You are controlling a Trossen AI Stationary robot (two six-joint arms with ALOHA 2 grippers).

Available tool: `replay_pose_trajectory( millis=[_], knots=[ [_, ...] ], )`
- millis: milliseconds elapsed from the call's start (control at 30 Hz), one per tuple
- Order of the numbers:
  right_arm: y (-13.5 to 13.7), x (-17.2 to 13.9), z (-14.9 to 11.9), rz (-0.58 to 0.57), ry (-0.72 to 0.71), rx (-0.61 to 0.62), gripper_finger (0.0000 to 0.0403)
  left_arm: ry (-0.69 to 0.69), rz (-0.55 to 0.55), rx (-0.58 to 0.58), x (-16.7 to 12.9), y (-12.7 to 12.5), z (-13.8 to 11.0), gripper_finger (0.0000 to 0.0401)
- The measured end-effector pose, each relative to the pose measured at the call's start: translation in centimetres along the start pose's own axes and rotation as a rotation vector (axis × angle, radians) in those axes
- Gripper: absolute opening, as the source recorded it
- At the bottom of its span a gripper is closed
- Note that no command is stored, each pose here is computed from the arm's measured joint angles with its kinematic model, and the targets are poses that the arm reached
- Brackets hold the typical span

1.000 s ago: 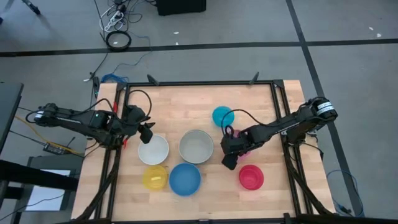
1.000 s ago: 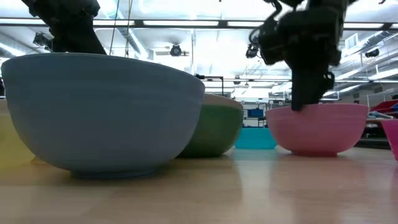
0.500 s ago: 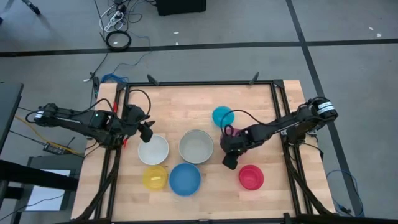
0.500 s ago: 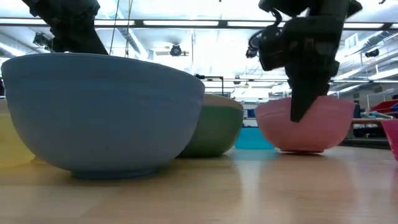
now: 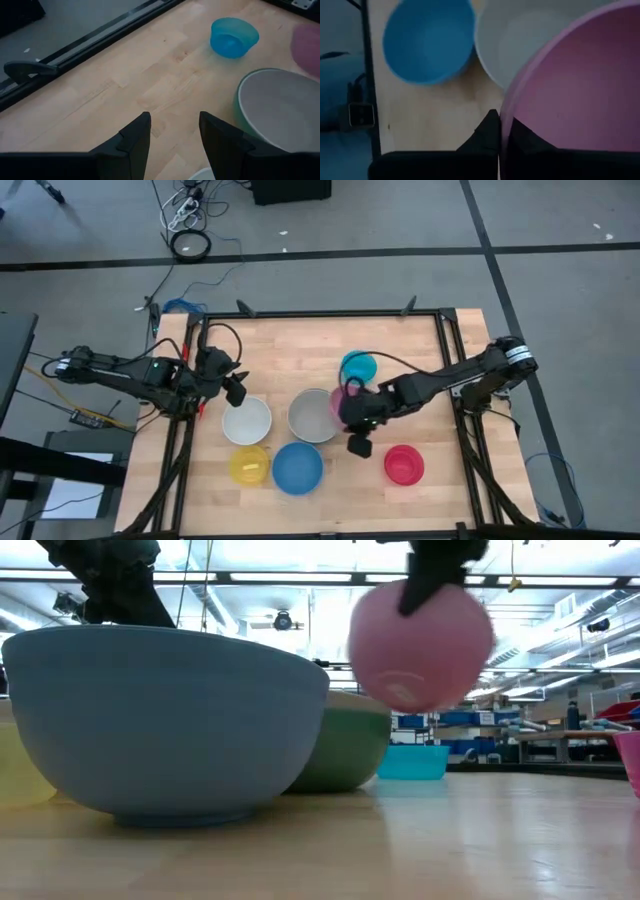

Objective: Nest bowls inside each other
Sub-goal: Stack the pink bowl on top of the gray bowl, then stack the blue bowl on top of the pink bowl

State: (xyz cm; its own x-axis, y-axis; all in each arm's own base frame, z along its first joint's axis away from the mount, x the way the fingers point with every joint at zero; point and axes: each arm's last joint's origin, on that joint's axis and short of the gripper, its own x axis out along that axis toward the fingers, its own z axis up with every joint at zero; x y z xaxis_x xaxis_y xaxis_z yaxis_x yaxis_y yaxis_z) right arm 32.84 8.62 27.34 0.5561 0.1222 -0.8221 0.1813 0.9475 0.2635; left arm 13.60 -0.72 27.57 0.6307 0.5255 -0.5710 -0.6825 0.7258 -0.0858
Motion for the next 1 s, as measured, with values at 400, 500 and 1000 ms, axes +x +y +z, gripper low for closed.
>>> replay_pose_trajectory(
  millis=[400,500,1000],
  knots=[
    [-0.5,4.1,2.3,0.046,-0.131,-0.118,0.0020,-0.004,-0.004,-0.005,0.0,0.0,0.0,0.0177],
    [-0.5,4.1,2.3,0.063,-0.136,-0.120,0.0052,-0.005,-0.005,-0.006,0.0,-0.1,0.1,0.0177],
    [1.2,2.7,2.3,0.180,-0.134,-0.070,0.0157,0.004,-0.026,-0.031,0.0,-0.2,0.1,0.0177]
  ],
)
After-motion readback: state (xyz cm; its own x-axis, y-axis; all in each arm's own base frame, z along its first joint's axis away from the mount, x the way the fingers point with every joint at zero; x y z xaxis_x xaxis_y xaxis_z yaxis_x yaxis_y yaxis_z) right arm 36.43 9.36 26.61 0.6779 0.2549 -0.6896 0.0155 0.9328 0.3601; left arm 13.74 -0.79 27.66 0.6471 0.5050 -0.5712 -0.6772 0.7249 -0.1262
